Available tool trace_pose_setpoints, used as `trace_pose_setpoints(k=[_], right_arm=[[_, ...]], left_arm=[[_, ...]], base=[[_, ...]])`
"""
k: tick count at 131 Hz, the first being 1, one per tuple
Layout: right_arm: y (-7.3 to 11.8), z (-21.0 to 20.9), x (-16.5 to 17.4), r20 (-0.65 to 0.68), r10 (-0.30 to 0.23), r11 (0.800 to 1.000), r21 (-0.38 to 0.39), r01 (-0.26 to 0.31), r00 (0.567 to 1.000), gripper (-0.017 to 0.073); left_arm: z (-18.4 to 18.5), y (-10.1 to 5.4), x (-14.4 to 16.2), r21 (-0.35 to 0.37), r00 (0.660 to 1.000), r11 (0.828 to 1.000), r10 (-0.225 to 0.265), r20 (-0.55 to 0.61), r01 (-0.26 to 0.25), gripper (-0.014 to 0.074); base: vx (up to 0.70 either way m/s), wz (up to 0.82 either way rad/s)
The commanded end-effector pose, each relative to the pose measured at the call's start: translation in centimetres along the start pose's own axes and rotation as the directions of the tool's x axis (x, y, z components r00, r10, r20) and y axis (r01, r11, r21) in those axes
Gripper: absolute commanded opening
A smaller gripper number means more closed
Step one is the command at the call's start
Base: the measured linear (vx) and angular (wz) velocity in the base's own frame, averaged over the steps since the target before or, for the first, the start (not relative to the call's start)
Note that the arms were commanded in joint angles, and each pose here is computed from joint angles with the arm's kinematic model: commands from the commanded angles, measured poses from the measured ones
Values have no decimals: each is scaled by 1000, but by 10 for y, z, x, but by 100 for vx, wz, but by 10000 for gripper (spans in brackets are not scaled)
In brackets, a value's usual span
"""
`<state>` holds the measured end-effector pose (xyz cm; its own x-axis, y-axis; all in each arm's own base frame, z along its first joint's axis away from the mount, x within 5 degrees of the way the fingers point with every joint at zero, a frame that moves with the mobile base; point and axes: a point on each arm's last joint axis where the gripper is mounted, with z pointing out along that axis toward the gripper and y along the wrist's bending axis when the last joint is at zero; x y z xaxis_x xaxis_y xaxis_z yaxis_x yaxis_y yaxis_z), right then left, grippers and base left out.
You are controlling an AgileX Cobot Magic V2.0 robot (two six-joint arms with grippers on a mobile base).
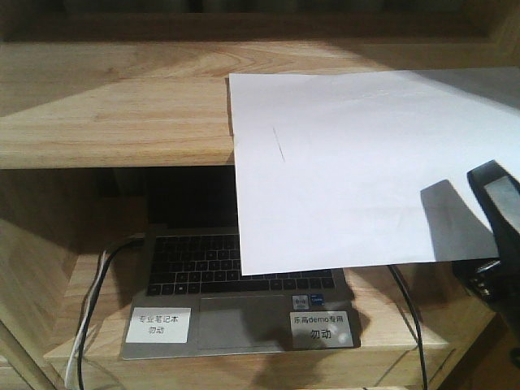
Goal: Grab stapler and paper to desk for stapling
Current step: 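Grasp the white paper with the right gripper and pull it off the shelf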
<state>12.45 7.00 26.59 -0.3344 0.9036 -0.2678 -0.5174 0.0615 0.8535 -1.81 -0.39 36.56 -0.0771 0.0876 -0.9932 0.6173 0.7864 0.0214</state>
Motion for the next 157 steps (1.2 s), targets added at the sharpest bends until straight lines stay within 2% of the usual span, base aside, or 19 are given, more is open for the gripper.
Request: trace_pose_setpoints(k=[1,5,6,7,8,9,12,16,18,65,102,126,157], right_arm=[[25,3,-6,56,-15,974,-226,27,998,311],[26,3,-5,44,-19,973,-230,28,999,252],[26,3,-5,43,-16,973,-230,26,999,198],[26,3,-5,43,-16,973,-230,26,999,198],[26,3,-4,34,-19,972,-234,26,999,143],[26,3,-4,34,-19,972,-234,26,999,143],[26,3,-3,25,-23,971,-237,28,999,55],[26,3,-3,22,-25,971,-238,29,999,-11],[26,3,-3,22,-25,971,-238,29,999,-16],[35,-1,-5,31,-29,959,-281,37,999,-6],[46,-7,1,-39,-77,932,-358,58,996,-6],[47,-8,2,-59,-52,932,-362,27,997,-6],[48,-7,3,-104,-79,925,-378,34,991,-6]], left_arm=[[0,1,-17,-8,993,1000,-7,117,8,-6],[0,1,-17,-8,993,1000,-7,117,8,-6],[0,1,-17,-8,993,1000,-7,117,8,-6],[0,1,-17,-8,993,1000,-7,117,8,-6],[0,1,-17,-8,993,1000,-7,117,8,-6],[0,1,-17,-8,993,1000,-7,117,8,-6],[0,1,-17,-8,993,1000,-7,117,8,-6],[0,1,-17,-8,993,1000,-7,117,8,-6],[0,1,-17,-8,993,1000,-7,117,8,-6],[0,1,-17,-8,993,1000,-7,117,8,-6],[0,1,-17,-8,993,1000,-7,117,8,-6],[0,1,-17,-8,993,1000,-7,117,8,-6],[0,1,-17,-8,993,1000,-7,117,8,-6]], base=[[0,0],[0,0],[0,0],[0,0],[0,0],[0,0],[0,0],[0,0],[0,0],[0,0],[0,0],[0,0],[0,-1]])
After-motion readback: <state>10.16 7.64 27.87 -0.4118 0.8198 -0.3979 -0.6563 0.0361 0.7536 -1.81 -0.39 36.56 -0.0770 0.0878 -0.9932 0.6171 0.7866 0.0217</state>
